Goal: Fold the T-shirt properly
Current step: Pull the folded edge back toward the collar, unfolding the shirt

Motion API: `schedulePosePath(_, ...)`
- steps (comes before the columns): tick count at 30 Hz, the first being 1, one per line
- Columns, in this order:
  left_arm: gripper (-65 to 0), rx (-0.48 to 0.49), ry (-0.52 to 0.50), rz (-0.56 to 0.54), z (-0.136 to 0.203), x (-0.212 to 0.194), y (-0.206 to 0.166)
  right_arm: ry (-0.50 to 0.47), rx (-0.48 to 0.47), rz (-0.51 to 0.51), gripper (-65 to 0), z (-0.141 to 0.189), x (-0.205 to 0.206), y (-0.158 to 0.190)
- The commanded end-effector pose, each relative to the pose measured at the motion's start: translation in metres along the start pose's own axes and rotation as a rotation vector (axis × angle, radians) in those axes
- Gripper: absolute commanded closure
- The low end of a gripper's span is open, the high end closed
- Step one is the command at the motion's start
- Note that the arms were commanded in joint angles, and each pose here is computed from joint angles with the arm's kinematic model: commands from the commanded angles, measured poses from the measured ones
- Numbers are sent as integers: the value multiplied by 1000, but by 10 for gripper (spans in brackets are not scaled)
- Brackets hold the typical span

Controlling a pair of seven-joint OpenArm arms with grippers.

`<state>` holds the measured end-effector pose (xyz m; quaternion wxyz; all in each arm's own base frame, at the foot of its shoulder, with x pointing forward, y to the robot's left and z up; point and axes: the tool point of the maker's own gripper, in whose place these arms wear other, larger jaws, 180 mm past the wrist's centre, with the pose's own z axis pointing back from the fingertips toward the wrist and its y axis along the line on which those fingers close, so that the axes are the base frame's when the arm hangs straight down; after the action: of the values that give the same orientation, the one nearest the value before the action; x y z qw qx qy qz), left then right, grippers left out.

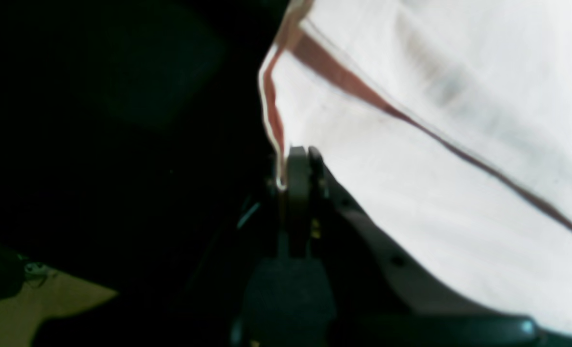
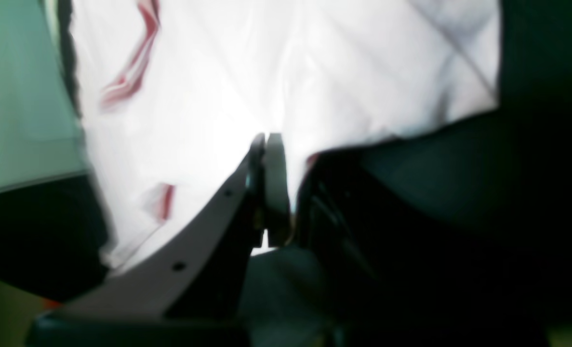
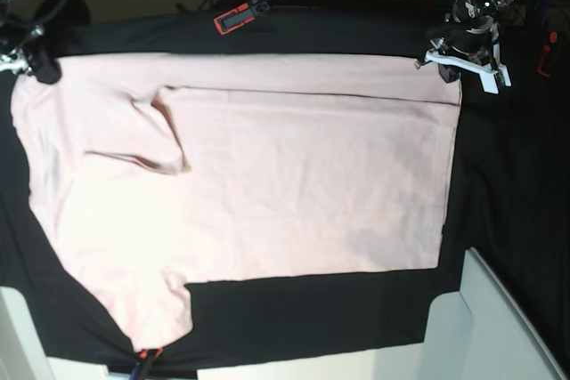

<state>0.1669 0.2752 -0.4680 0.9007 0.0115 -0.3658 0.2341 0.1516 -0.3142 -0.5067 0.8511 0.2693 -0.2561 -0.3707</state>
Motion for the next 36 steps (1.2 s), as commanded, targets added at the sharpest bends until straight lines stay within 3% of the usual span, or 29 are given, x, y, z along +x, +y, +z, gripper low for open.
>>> schedulePosePath(1, 0, 2, -58, -18, 6, 18, 2, -14, -45, 41, 0, 12, 15, -6)
schedulePosePath(4, 0, -7, -84, -37, 15, 27, -1, -11, -54, 81, 0, 22, 20, 0)
schedulePosePath(7, 0, -7, -90, -52, 22, 28, -1, -2, -62, 58, 0, 28, 13, -2)
schedulePosePath(36, 0, 32, 4, -75, 42, -11, 21, 7, -78, 80, 0, 33, 12, -3)
